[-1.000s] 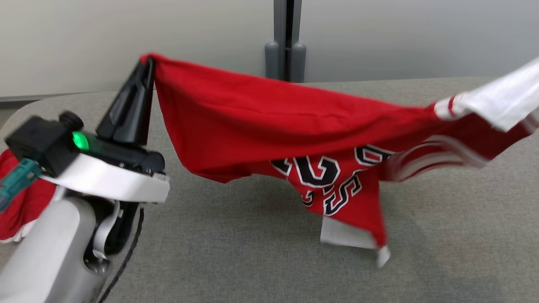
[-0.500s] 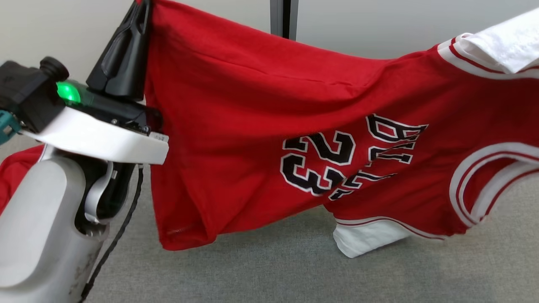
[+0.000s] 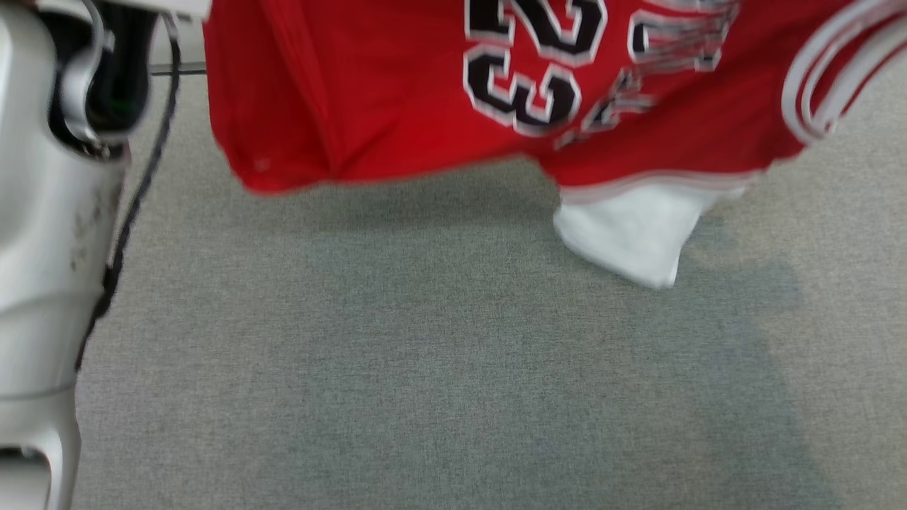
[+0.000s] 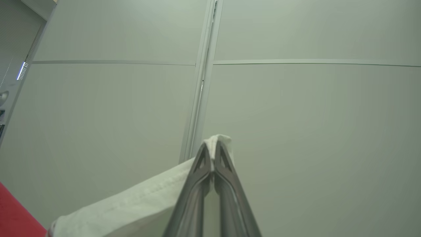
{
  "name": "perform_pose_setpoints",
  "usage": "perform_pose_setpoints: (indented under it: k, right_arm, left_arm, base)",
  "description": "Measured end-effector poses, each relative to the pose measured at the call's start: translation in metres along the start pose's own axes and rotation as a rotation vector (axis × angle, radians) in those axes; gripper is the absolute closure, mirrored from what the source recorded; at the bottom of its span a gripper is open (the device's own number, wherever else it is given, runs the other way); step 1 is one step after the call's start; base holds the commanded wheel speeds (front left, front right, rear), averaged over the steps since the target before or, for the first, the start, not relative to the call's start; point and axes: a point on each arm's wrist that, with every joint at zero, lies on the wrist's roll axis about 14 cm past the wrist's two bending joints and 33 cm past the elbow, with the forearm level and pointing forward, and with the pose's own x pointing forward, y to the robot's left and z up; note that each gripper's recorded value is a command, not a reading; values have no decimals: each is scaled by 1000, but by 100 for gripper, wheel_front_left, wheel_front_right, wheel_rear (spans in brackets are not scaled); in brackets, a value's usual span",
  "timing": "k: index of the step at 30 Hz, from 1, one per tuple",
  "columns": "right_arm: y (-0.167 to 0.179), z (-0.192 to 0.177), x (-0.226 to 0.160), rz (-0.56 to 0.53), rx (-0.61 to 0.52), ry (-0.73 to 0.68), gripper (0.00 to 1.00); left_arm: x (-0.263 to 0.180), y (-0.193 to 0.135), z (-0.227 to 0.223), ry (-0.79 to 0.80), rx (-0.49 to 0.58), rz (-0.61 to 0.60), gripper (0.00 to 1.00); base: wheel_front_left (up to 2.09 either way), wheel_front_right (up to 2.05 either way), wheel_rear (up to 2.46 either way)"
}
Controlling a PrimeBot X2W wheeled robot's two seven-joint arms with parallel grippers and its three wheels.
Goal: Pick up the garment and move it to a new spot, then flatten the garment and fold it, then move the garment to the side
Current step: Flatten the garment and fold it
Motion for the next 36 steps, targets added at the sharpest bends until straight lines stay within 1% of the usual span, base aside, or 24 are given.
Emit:
perform_pose_setpoints:
  k: [4,7,9,11,15,17,20,23,25,28,30,36]
  right_arm:
    - [6,1,37,28,17,-52,100]
    - [12,-2,53,46,24,-41,100]
    - [15,-21,58,47,44,13,100]
    - [21,-49,56,50,65,90,100]
    - [36,-107,38,50,133,228,100]
    - [44,-147,15,42,170,330,100]
    - [60,-205,-34,24,236,492,100]
    - [77,-248,-85,-1,313,625,100]
    - [85,-270,-122,-29,360,709,100]
    - [95,-287,-168,-70,427,796,100]
    - [101,-291,-194,-92,464,834,100]
    - [104,-270,-253,-149,526,849,100]
  left_arm:
    - [24,21,-5,-14,26,23,100]
    - [38,27,-9,8,32,29,100]
    - [40,31,-26,59,13,42,100]
    - [35,38,-52,126,-10,72,100]
    - [8,53,-113,271,-72,151,100]
    - [-18,59,-152,367,-112,204,100]
    - [-62,57,-203,495,-188,271,100]
    - [-103,47,-240,588,-271,329,100]
    - [-134,41,-259,651,-312,363,100]
    - [-172,36,-275,707,-375,424,100]
    - [-189,32,-279,721,-406,447,100]
    - [-240,21,-270,731,-462,502,100]
  base:
    - [0,0,0]
    - [0,0,0]
    - [0,0,0]
    - [0,0,0]
    - [0,0,0]
    - [0,0,0]
    - [0,0,0]
    - [0,0,0]
    - [0,0,0]
    - [0,0,0]
    - [0,0,0]
    - [0,0,0]
